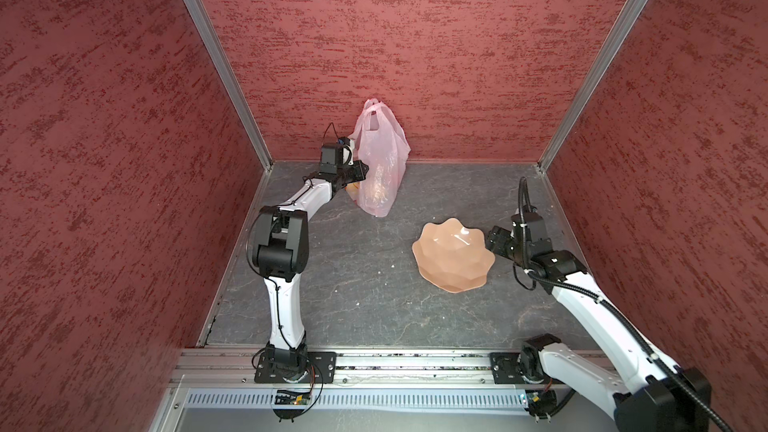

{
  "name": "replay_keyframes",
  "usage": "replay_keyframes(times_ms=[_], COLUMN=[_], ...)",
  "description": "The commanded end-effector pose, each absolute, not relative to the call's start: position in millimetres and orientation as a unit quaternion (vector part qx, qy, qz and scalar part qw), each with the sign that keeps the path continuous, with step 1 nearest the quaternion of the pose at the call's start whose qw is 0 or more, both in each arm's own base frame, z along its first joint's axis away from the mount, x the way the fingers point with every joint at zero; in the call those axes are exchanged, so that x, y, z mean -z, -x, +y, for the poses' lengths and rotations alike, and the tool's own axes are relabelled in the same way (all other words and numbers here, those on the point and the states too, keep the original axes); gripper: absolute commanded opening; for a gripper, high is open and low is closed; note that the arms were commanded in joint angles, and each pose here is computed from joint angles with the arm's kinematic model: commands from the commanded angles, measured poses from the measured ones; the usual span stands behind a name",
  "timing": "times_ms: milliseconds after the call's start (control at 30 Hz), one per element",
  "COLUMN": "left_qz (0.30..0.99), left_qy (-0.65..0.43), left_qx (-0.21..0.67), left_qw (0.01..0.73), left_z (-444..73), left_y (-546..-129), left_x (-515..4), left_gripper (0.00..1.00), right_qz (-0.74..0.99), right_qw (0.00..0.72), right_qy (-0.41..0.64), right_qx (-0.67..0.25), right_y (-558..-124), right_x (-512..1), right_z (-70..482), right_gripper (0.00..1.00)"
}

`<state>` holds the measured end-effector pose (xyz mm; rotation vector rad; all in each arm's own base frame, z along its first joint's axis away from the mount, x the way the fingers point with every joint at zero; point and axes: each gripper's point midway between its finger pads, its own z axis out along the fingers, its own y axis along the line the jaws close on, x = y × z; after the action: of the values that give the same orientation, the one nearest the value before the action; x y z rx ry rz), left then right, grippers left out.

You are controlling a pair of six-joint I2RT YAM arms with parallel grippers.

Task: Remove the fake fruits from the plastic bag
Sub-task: 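Reach the left gripper toward the pink bag while the right gripper moves past the bowl, then grasp the pink bag's rim with the left gripper and lift it upright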

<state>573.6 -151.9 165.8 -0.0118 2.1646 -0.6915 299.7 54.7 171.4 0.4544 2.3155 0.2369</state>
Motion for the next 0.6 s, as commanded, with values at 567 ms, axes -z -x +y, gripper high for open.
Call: replay_keyframes(times_ms=[567], left_qz=[0.83], left_qy=[0.283], left_qx=[0.24], left_qw=[0.417], left_z=[-64.5], left_y=[-364.8], left_x=[-142.1], left_gripper=[0.0], right_qz=[0.892], right_qw=[0.395], right_qy=[0.009], right_qx=[-0.22], right_y=[-376.9], right_x=[-233.7], right_z=[197.0], right_gripper=[0.68])
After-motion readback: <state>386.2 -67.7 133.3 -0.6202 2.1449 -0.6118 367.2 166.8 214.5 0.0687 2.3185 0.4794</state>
